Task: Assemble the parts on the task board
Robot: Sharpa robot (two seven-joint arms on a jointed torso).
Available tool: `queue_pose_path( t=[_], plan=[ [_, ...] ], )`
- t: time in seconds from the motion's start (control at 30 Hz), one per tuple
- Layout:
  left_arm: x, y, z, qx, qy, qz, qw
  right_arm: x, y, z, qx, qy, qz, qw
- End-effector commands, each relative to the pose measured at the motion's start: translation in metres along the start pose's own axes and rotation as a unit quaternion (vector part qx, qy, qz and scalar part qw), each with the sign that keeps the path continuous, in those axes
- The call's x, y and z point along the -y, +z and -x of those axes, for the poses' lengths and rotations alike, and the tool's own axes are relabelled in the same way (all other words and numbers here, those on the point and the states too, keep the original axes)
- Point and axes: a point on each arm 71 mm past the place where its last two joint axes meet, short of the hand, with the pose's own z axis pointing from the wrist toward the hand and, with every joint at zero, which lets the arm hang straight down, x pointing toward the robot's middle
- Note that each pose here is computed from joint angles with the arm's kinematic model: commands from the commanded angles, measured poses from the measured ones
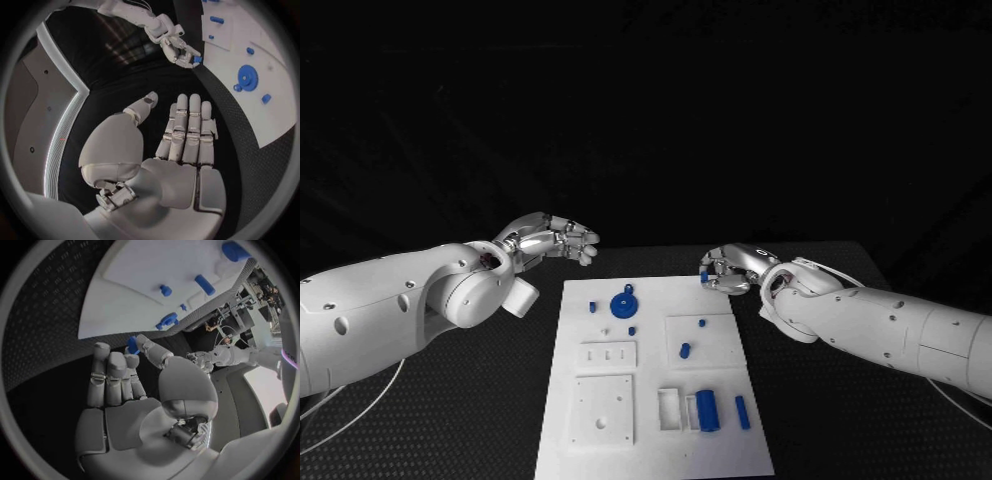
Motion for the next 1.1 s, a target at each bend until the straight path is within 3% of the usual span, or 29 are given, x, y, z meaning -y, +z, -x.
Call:
queue_pose_path(
  t=[0.03,0.17,0.27,0.47,0.87,1.1],
  plan=[
    [-0.0069,0.0021,-0.0070,0.005,0.021,0.068,0.997,-0.013,0.003,0.005,-0.013,-0.048,-0.008,0.999],
    [-0.0094,0.0057,-0.0178,-0.004,0.024,0.107,0.994,-0.034,0.006,0.011,-0.016,-0.057,0.009,0.998],
    [-0.0111,0.0090,-0.0264,-0.027,0.032,0.130,0.991,-0.051,0.008,0.015,-0.014,-0.062,0.026,0.998],
    [-0.0125,0.0133,-0.0379,-0.053,0.054,0.159,0.984,-0.079,0.012,0.023,-0.008,-0.071,0.053,0.996],
    [-0.0077,0.0213,-0.0618,-0.060,0.068,0.174,0.980,-0.120,0.011,0.016,-0.013,-0.077,0.097,0.992],
    [-0.0058,0.0226,-0.0669,-0.065,0.068,0.170,0.981,-0.134,0.012,0.012,-0.017,-0.074,0.111,0.991]
  ],
)
